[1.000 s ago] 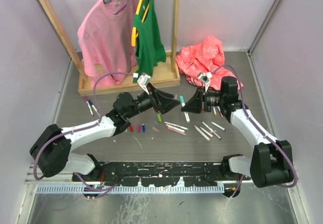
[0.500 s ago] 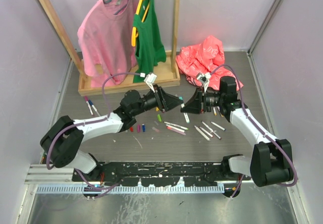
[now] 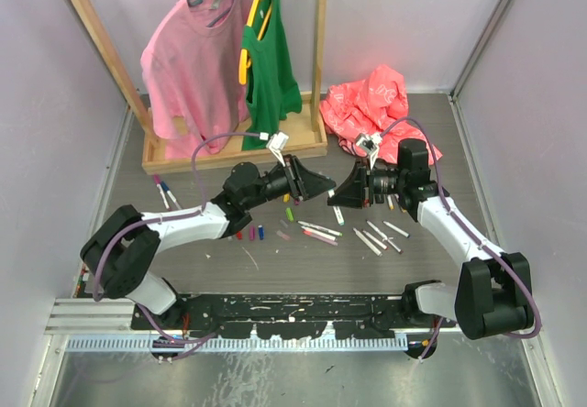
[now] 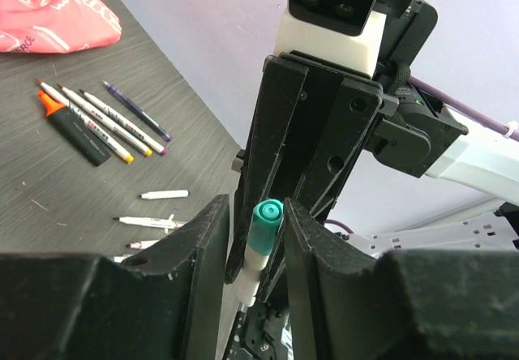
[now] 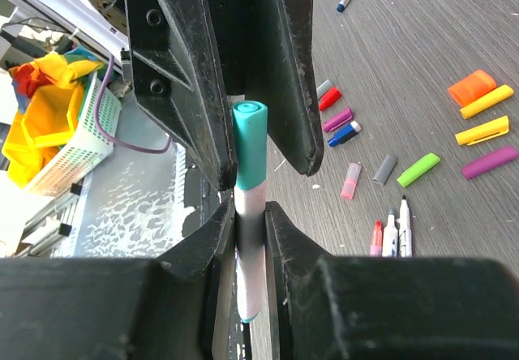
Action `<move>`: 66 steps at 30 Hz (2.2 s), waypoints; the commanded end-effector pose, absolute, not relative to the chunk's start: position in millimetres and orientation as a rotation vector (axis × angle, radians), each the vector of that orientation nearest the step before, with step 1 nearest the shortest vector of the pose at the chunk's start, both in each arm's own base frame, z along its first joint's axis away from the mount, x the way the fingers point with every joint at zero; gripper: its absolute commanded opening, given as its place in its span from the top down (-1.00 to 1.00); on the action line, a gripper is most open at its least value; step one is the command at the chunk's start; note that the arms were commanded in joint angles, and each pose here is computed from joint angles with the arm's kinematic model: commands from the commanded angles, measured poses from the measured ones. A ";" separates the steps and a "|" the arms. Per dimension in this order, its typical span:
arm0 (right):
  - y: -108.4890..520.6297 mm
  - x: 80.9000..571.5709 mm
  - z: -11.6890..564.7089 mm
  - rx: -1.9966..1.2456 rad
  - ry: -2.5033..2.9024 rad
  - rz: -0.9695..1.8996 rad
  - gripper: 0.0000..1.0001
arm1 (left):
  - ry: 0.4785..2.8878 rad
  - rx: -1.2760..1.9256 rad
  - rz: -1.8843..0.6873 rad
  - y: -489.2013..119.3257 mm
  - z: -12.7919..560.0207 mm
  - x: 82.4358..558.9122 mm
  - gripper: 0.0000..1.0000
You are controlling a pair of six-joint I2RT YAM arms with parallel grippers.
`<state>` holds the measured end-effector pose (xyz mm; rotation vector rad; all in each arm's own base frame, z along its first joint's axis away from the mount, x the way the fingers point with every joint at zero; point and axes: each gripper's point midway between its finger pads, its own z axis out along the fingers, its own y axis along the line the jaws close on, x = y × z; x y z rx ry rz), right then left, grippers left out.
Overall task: Open the pen caps
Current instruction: Open the pen cap from the pen, then place the pen cap at the center of the board.
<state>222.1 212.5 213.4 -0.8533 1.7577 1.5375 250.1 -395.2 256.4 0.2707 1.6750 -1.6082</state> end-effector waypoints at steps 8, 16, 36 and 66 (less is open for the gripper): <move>216.3 227.0 227.5 -0.910 1.698 1.510 0.98 | 1.533 0.309 -1.682 -402.8 296.6 245.2 0.81; 216.7 226.8 225.9 -0.907 1.707 1.510 0.49 | 1.478 0.268 -1.653 -394.5 304.7 249.4 1.00; 221.6 221.0 223.4 -0.919 1.726 1.567 0.99 | 1.293 0.169 -1.449 -354.5 352.0 277.1 1.00; 134.7 308.4 184.2 -0.925 2.004 0.515 0.99 | 1.350 0.125 -1.276 -269.3 376.1 252.8 1.00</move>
